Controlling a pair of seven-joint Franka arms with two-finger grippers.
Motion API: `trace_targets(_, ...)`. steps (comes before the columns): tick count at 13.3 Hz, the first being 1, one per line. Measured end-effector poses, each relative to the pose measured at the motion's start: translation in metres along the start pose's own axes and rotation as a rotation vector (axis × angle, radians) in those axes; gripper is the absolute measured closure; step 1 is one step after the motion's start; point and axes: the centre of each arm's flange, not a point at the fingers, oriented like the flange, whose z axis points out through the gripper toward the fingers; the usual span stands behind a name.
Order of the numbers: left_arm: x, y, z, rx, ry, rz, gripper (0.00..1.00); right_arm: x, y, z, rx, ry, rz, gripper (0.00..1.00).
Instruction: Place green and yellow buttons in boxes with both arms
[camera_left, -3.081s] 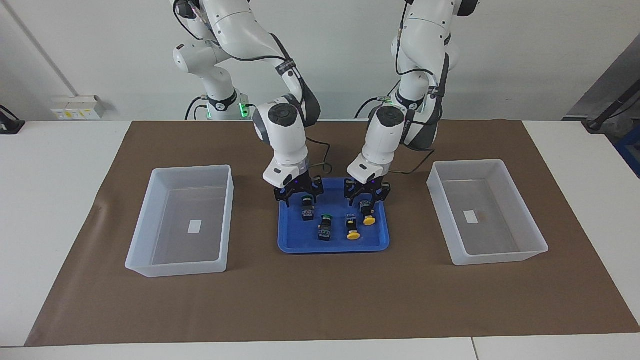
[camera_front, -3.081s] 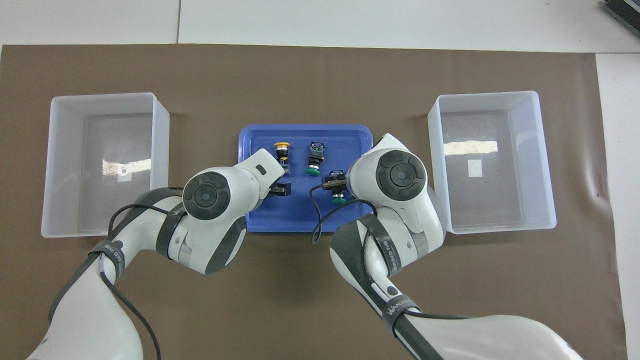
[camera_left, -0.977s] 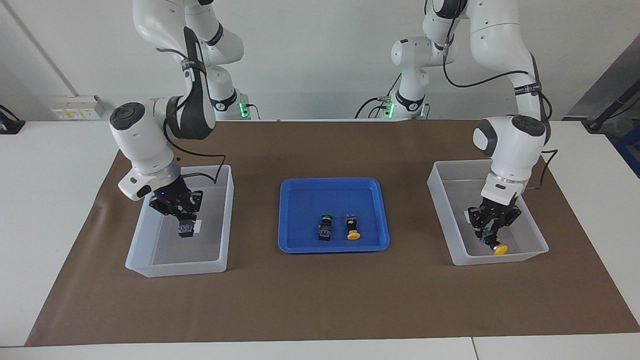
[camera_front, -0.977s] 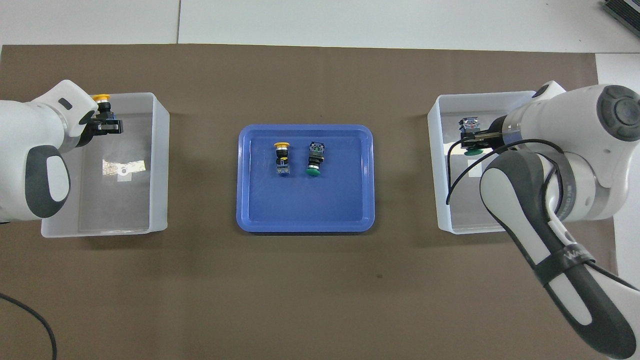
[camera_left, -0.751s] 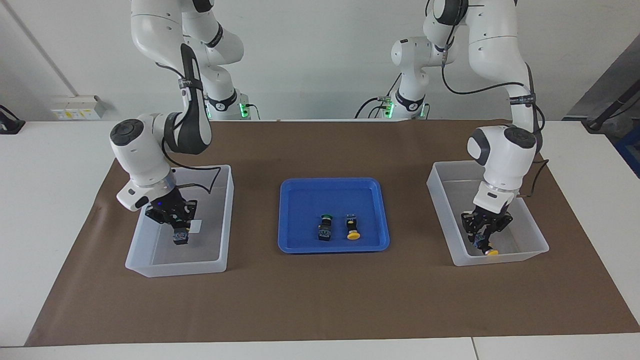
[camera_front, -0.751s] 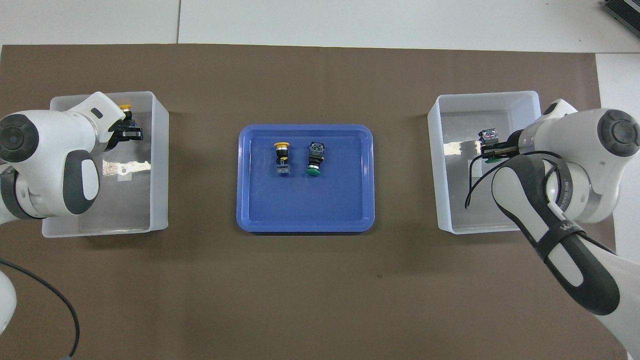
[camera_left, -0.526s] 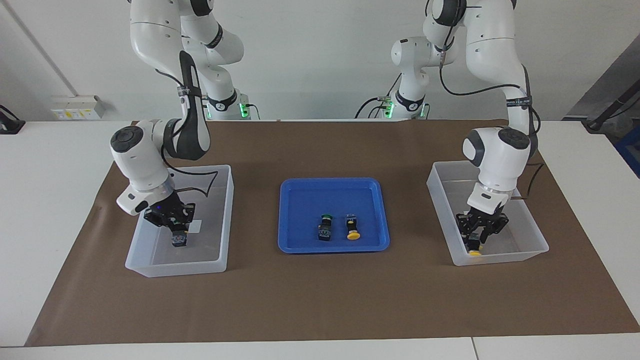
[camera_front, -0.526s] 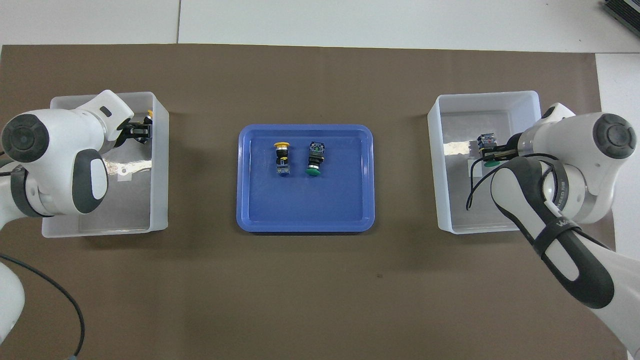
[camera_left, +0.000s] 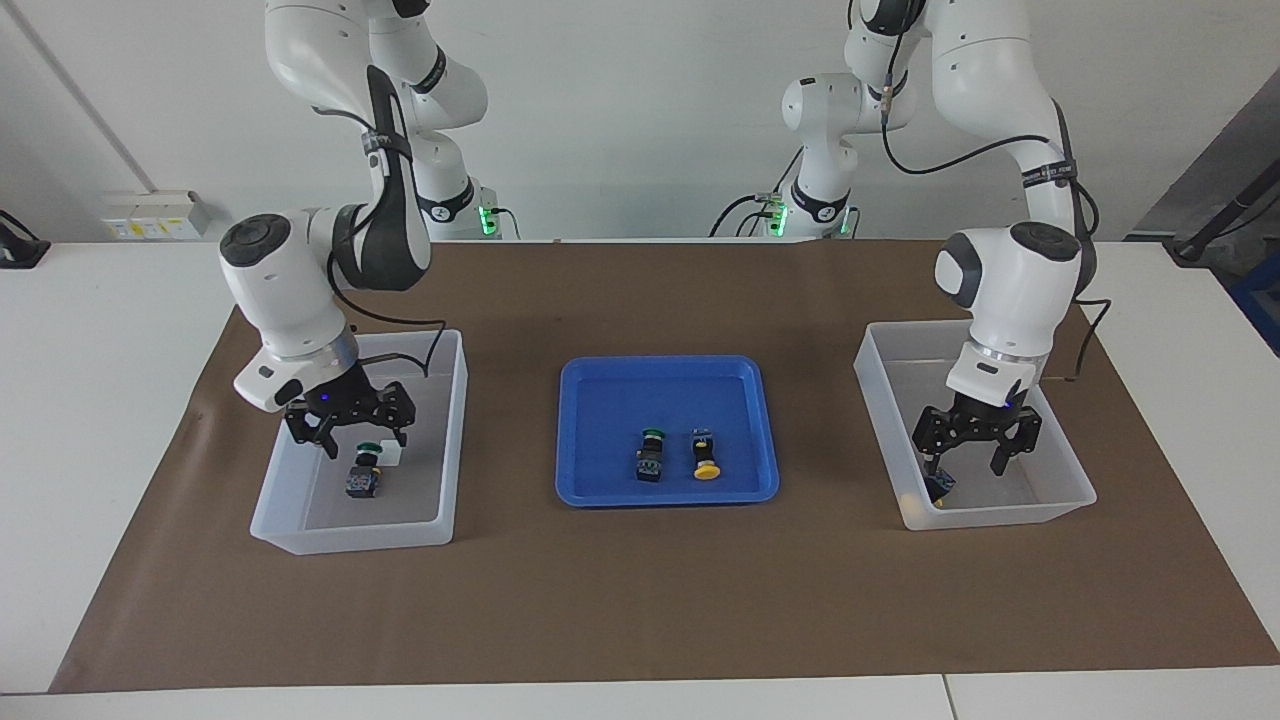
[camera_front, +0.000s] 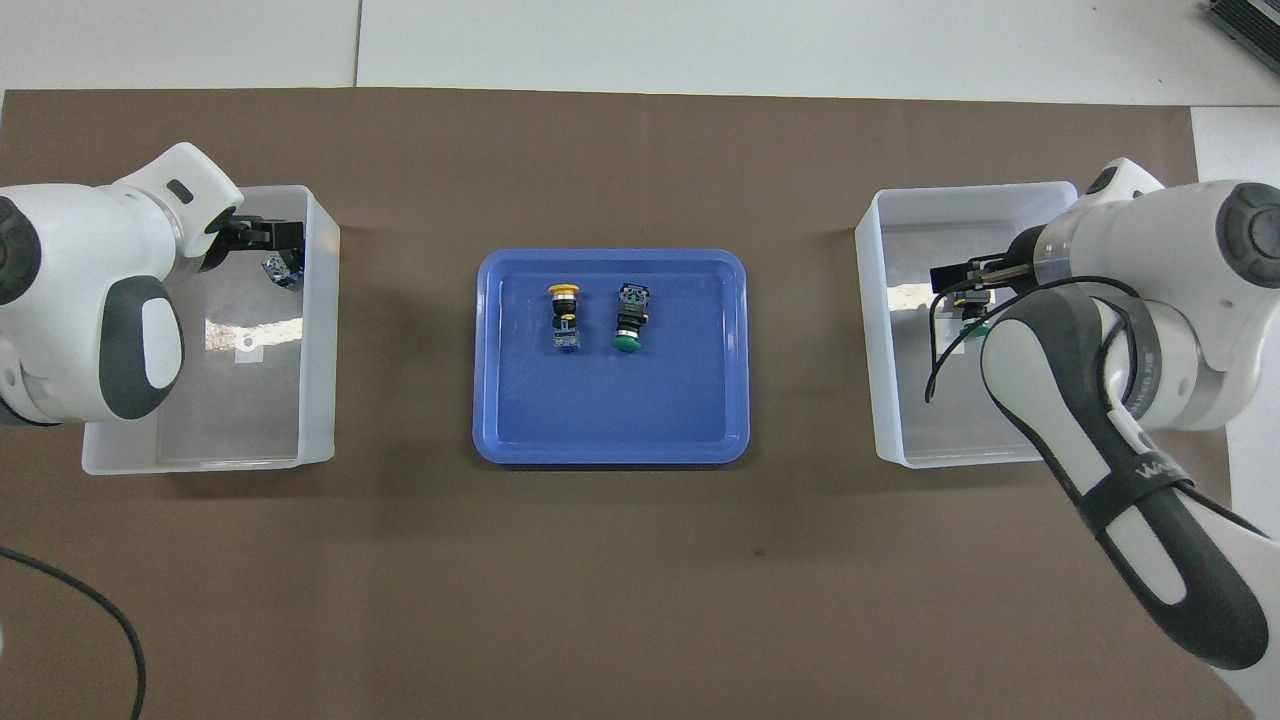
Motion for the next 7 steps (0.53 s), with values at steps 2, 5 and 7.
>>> trace_targets(2,0.001,0.024,-0.025,-0.013,-0.018,-0.012,0.00,0.018,-0.047,-0.028,0.020,0.020,0.029,0.00)
trace_targets(5,-0.005,0.083,-0.025,-0.045,-0.036,0.008,0.00,0.019,-0.132,-0.025,0.052,0.015,0.160,0.00)
trace_targets(7,-0.015,0.123,-0.020,-0.066,-0.056,0.025,0.00,0.014,-0.187,-0.007,0.068,0.015,0.231,0.00)
